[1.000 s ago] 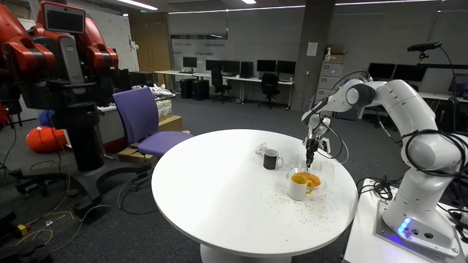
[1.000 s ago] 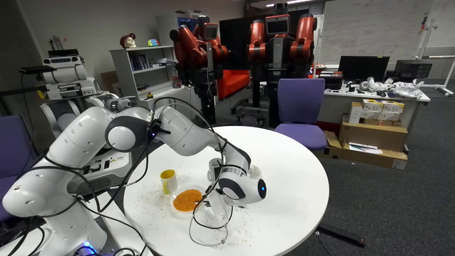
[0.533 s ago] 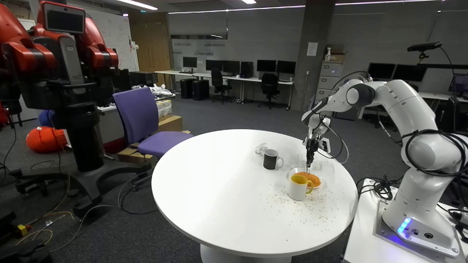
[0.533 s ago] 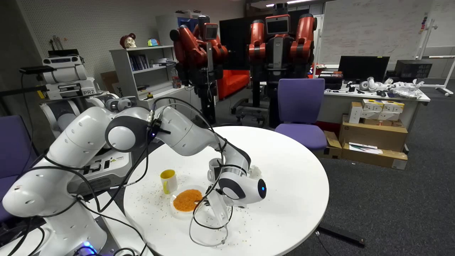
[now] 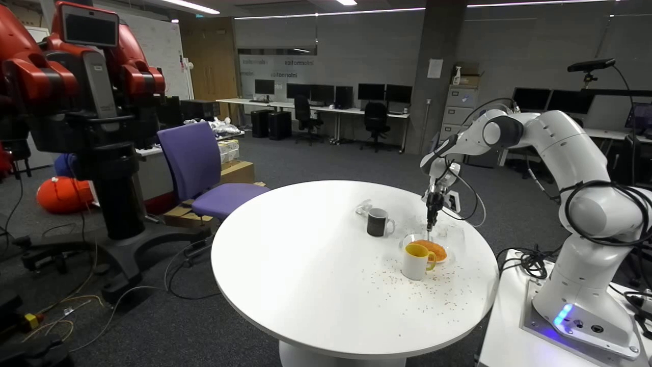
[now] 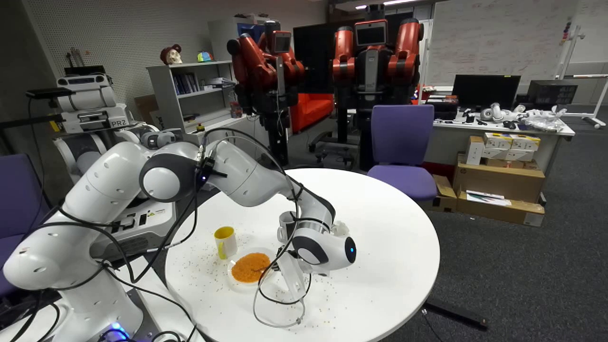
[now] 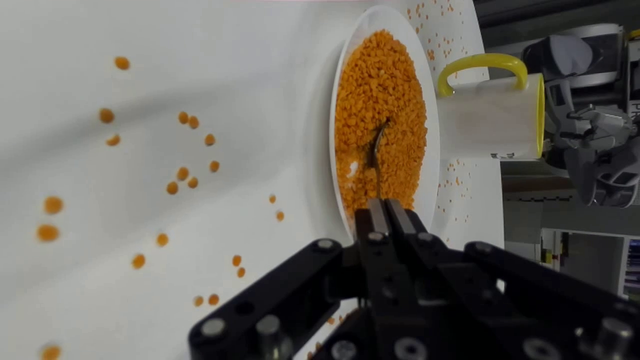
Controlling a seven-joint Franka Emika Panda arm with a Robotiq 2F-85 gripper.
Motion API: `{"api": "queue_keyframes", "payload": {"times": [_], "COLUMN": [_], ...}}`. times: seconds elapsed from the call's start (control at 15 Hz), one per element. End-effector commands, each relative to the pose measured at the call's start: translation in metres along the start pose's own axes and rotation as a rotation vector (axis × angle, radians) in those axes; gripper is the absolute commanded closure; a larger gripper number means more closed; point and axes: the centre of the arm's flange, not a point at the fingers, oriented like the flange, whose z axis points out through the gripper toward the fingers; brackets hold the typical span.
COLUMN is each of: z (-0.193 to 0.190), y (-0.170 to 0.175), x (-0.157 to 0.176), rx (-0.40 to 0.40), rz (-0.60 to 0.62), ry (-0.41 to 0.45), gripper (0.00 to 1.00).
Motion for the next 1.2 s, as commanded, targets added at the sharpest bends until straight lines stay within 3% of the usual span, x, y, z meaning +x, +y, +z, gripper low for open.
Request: {"api": "queue_keyframes", "payload": {"times": [0.0,0.87,1.13], "z": [-0.001,-0.014,-0.015], "y": [-0.008,-0.028,-0.035], "x": [-0.007,-0.008,-0.011], "rx": [-0.026,-0.038,-0.045], "rz": [-0.021,-0.099,-0.190], "ry": [-0.008,0.018,0.014], "gripper": [0.99,0.99,0.99]}}
